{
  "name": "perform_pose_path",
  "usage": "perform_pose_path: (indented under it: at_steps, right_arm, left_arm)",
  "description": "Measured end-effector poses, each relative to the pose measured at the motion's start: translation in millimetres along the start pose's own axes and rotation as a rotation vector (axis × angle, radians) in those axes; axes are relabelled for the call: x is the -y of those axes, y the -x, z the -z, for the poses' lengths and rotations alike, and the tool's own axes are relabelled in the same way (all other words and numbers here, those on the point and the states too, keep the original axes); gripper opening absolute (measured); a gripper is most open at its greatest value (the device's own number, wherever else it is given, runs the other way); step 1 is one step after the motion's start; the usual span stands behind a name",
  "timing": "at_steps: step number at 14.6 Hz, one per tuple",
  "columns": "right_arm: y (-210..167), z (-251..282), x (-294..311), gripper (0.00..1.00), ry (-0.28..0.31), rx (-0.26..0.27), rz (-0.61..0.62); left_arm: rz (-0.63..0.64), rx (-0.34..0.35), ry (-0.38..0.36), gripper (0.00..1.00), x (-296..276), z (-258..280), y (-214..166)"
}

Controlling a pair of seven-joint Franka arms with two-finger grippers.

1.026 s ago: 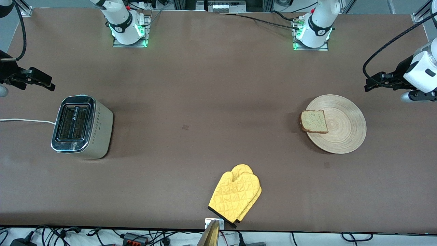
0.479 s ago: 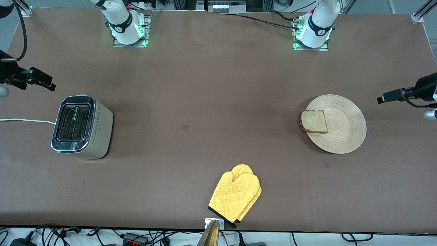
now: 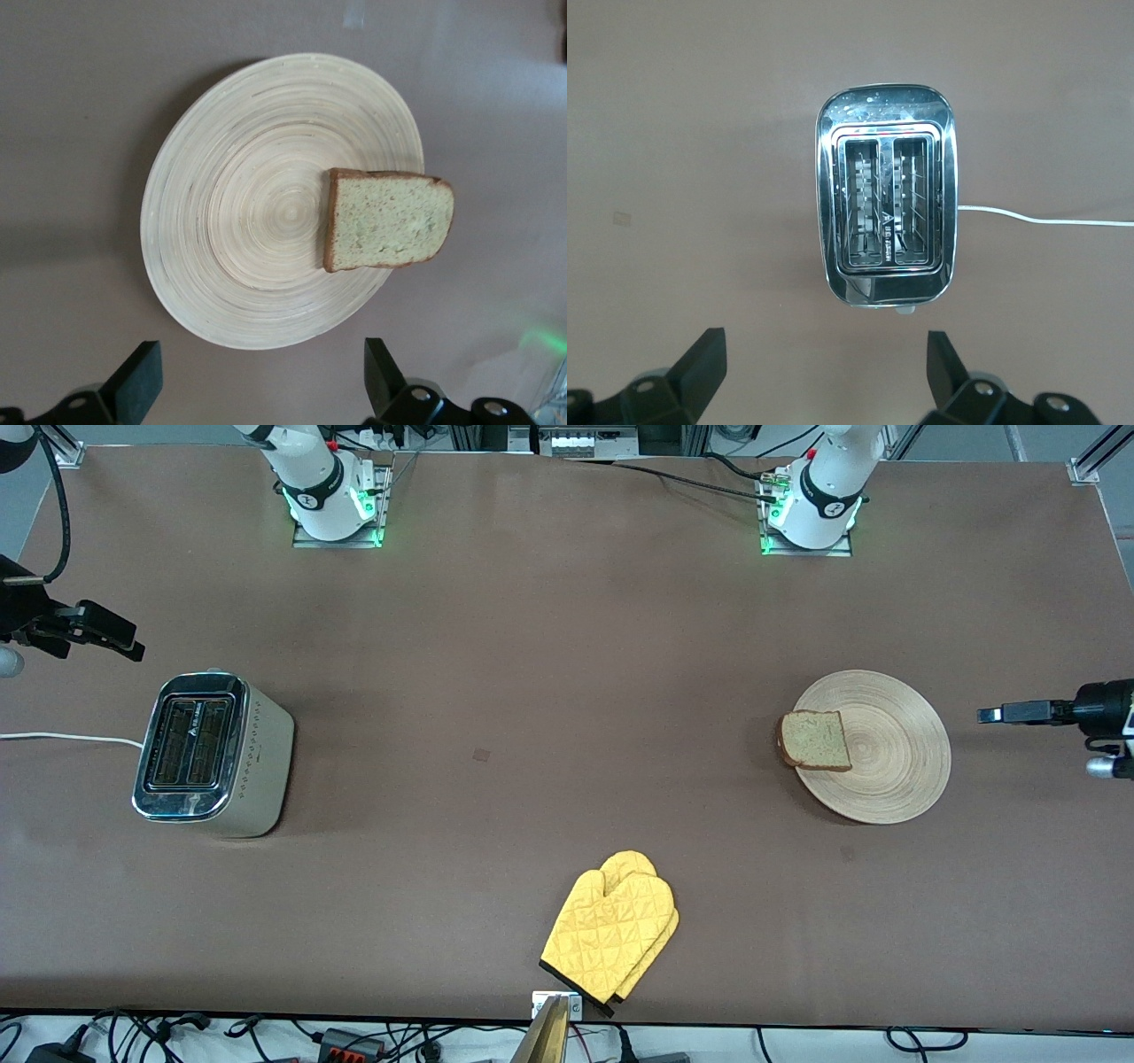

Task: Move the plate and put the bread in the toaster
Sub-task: 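Move the left gripper to the plate rim while the right gripper nears the toaster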

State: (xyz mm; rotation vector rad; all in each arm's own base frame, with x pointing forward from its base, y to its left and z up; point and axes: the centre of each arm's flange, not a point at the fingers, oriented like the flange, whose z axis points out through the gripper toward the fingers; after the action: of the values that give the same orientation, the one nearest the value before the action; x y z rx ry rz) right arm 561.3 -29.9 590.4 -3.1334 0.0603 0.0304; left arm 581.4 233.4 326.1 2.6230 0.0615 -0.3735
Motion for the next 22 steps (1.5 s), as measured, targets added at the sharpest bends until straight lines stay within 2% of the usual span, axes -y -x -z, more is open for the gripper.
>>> perform_pose_path:
  at_steps: [3,7,14,18,22]
  right_arm:
    - [0,0,0,1.0,0.0,-0.002,0.0]
    - [-4,2,0,1.0,0.001,-0.037,0.0]
    - [-2,-12,0,1.0,0.0,-0.01,0.0]
    - [-4,-26,9,1.0,0.0,0.0,0.018]
    - [-9,-38,47,1.0,0.001,0.008,0.057]
  left_arm:
    - [-0.011,0.013,0.04,1.0,41,-20,-8]
    - [-0.043,0.029,0.079,1.0,69,-39,-8]
    - [0.03,0.056,0.239,1.0,118,-96,17]
    - [0.046,0.037,0.268,1.0,125,-120,24]
    - [0.051,0.024,0.294,0.98,125,-135,27]
